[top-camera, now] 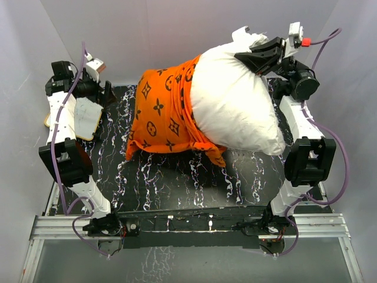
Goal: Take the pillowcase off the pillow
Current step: Remove the pillow from the pillowcase.
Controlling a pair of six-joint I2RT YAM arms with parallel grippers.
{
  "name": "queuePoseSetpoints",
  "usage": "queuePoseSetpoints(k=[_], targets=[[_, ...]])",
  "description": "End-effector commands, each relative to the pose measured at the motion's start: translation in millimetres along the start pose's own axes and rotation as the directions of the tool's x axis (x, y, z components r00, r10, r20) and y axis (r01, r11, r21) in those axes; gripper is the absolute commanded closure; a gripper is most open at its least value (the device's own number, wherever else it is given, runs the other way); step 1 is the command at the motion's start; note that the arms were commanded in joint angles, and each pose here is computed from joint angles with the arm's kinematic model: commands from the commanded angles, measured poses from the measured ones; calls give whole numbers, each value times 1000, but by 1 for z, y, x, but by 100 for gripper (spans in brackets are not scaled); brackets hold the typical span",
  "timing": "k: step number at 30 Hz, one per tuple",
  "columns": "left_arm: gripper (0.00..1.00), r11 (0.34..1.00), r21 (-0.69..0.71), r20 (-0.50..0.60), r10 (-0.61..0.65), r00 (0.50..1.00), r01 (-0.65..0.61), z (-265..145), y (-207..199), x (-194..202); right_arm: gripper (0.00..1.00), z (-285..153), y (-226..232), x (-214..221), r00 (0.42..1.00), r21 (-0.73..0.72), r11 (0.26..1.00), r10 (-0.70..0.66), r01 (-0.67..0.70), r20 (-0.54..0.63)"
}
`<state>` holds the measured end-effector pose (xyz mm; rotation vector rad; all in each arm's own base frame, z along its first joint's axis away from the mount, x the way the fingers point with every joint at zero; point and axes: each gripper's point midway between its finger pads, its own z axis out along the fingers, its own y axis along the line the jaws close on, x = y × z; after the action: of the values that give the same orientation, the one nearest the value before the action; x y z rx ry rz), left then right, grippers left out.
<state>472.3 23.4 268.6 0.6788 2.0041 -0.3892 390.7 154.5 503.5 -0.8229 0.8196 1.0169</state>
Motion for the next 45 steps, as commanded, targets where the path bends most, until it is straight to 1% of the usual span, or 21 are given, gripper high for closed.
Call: queuePoseSetpoints(k=[1, 3, 5, 7, 9, 10, 11, 14, 19, 20, 21, 22, 23, 24, 27, 31, 35, 38, 40, 43, 45], targets=[[3, 988, 127, -21, 93, 995, -90, 5, -23, 25, 92, 20, 76, -73, 963, -182, 951, -226, 251, 150], [3, 986, 159, 15, 40, 999, -42, 9, -29, 14, 92, 21, 65, -59, 985, -150, 975, -151, 162, 87], [3, 975, 221, 93, -43, 995, 21, 11, -43, -19, 92, 28, 62, -39, 997, -131, 989, -63, 69, 49], [5, 964, 264, 147, -61, 987, 20, 20, -66, -56, 92, 33, 46, -11, 998, -49, 998, 47, -49, -39], [6, 951, 309, 177, -30, 984, -27, 36, -100, -84, 92, 36, 18, 31, 976, 132, 980, 170, -152, -137], [7, 942, 332, 190, -8, 982, -57, 45, -119, -95, 92, 32, 12, 62, 942, 223, 947, 274, -230, -192], [7, 935, 346, 195, 13, 981, -82, 56, -137, -103, 92, 25, 9, 80, 922, 259, 930, 319, -260, -221], [6, 913, 358, 170, 139, 976, -193, 93, -168, -102, 92, 2, 11, 132, 842, 346, 863, 468, -369, -269], [6, 899, 362, -28, 275, 961, -247, 145, -160, -47, 90, -44, 17, 200, 730, 526, 761, 595, -378, -336], [8, 896, 376, -77, 285, 956, -237, 149, -159, -31, 80, -55, 10, 210, 705, 592, 722, 625, -358, -335], [13, 894, 393, -125, 285, 950, -216, 150, -160, -15, 65, -73, -2, 223, 678, 691, 653, 662, -310, -320], [17, 894, 403, -155, 281, 947, -199, 149, -161, -4, 45, -88, -11, 234, 649, 761, 588, 697, -272, -306], [20, 894, 411, -178, 272, 946, -179, 147, -164, 5, 12, -102, -16, 241, 625, 816, 529, 724, -232, -291], [23, 891, 429, -209, 260, 943, -151, 145, -169, 21, 3, -115, -20, 246, 606, 854, 480, 746, -200, -276], [25, 889, 433, -222, 265, 938, -148, 131, -179, 45, 2, -142, -24, 240, 625, 922, 363, 754, -136, -204], [28, 883, 442, -227, 278, 933, -156, 112, -191, 62, 2, -159, -25, 216, 725, 953, 289, 675, -91, -135], [32, 883, 447, -254, 278, 926, -143, 105, -194, 72, 1, -192, -27, 205, 756, 978, 170, 654, -120, -21], [34, 880, 456, -260, 275, 926, -133, 102, -196, 73, 2, -201, -27, 206, 767, 970, 176, 642, -170, 18], [34, 878, 463, -260, 265, 928, -121, 101, -199, 72, 2, -192, -24, 211, 763, 946, 218, 644, -242, 47], [35, 880, 466, -258, 235, 937, -92, 102, -204, 70, 2, -149, -2, 213, 712, 809, 363, 696, -462, 94], [36, 877, 473, -265, 227, 937, -78, 102, -209, 72, 2, -121, 10, 213, 702, 716, 441, 706, -541, 95]])
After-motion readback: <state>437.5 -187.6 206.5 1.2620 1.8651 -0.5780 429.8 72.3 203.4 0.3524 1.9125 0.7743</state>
